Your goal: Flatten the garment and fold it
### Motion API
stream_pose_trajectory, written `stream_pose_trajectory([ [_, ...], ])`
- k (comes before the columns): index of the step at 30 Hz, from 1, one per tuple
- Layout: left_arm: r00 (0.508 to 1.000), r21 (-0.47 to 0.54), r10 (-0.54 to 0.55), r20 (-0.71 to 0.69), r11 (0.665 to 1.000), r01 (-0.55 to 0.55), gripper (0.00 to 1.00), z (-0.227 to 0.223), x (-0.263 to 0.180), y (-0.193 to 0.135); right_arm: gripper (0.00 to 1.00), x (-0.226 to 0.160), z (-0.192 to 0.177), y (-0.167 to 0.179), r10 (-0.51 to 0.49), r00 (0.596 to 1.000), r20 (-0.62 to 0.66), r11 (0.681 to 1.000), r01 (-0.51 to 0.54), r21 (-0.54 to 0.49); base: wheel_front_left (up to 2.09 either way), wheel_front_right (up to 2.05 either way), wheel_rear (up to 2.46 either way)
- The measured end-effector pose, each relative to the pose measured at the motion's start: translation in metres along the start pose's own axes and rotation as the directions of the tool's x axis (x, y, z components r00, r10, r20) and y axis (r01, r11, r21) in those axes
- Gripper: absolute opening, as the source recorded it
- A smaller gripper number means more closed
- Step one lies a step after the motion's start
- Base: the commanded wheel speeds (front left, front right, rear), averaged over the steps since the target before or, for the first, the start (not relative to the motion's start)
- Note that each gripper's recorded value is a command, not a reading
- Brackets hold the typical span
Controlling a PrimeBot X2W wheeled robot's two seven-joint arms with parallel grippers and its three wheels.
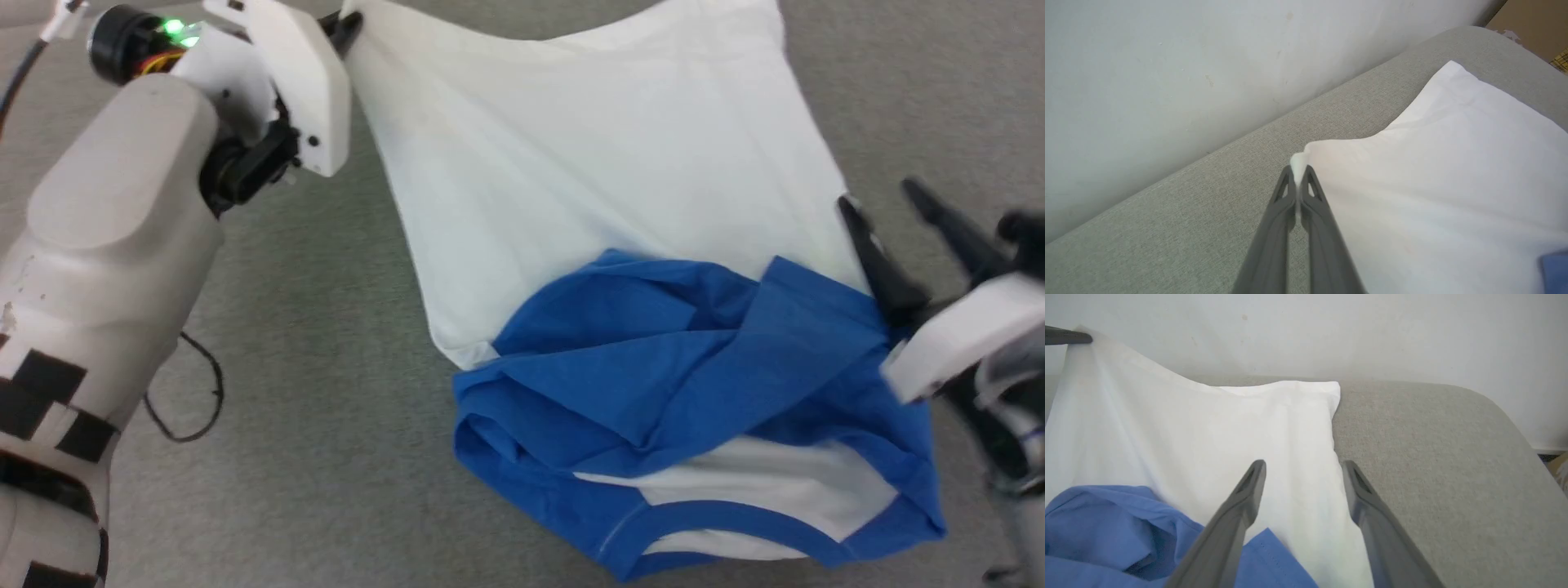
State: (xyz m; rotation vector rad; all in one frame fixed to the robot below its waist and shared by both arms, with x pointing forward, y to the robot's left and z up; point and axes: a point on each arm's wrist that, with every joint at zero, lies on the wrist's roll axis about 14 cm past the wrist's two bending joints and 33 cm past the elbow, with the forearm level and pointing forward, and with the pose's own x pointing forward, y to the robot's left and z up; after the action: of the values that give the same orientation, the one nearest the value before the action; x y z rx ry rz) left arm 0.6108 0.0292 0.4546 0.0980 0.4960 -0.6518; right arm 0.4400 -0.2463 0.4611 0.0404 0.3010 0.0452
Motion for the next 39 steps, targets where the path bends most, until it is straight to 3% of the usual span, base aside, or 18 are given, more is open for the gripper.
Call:
stream_pose_trajectory([
  [7,0.992,0.064,-0.002,0.129,0.998,-0.006,0.00,0.023,-0.032,-0.006,1.00,0.051,0.038,-0.006,0.088,0.971,-0.223,0.989,-0.113,-0.100,0.00,0.00,0.00],
  [14,0.983,0.067,-0.053,0.174,0.997,0.042,0.00,0.011,-0.042,-0.029,1.00,0.114,0.051,-0.016,0.042,0.914,-0.404,0.971,-0.132,-0.199,0.00,0.00,0.00],
  [18,0.982,0.048,-0.081,0.171,0.996,0.073,0.00,-0.004,-0.040,-0.042,1.00,0.150,0.042,-0.014,0.018,0.884,-0.466,0.972,-0.126,-0.201,0.00,0.00,0.00],
  [29,0.987,0.031,-0.063,0.145,0.998,0.059,0.00,-0.034,-0.047,-0.038,1.00,0.212,-0.029,-0.005,-0.007,0.791,-0.612,0.976,-0.128,-0.177,0.00,0.00,0.00],
  [38,0.993,0.012,-0.041,0.108,0.999,0.040,0.00,-0.053,-0.048,-0.030,1.00,0.235,-0.048,0.004,0.007,0.778,-0.628,0.964,-0.172,-0.202,0.00,0.00,0.00],
  [39,0.993,0.012,-0.041,0.107,0.999,0.040,0.00,-0.053,-0.048,-0.031,0.90,0.234,-0.048,0.004,0.006,0.775,-0.632,0.961,-0.179,-0.210,0.00,0.00,0.00],
])
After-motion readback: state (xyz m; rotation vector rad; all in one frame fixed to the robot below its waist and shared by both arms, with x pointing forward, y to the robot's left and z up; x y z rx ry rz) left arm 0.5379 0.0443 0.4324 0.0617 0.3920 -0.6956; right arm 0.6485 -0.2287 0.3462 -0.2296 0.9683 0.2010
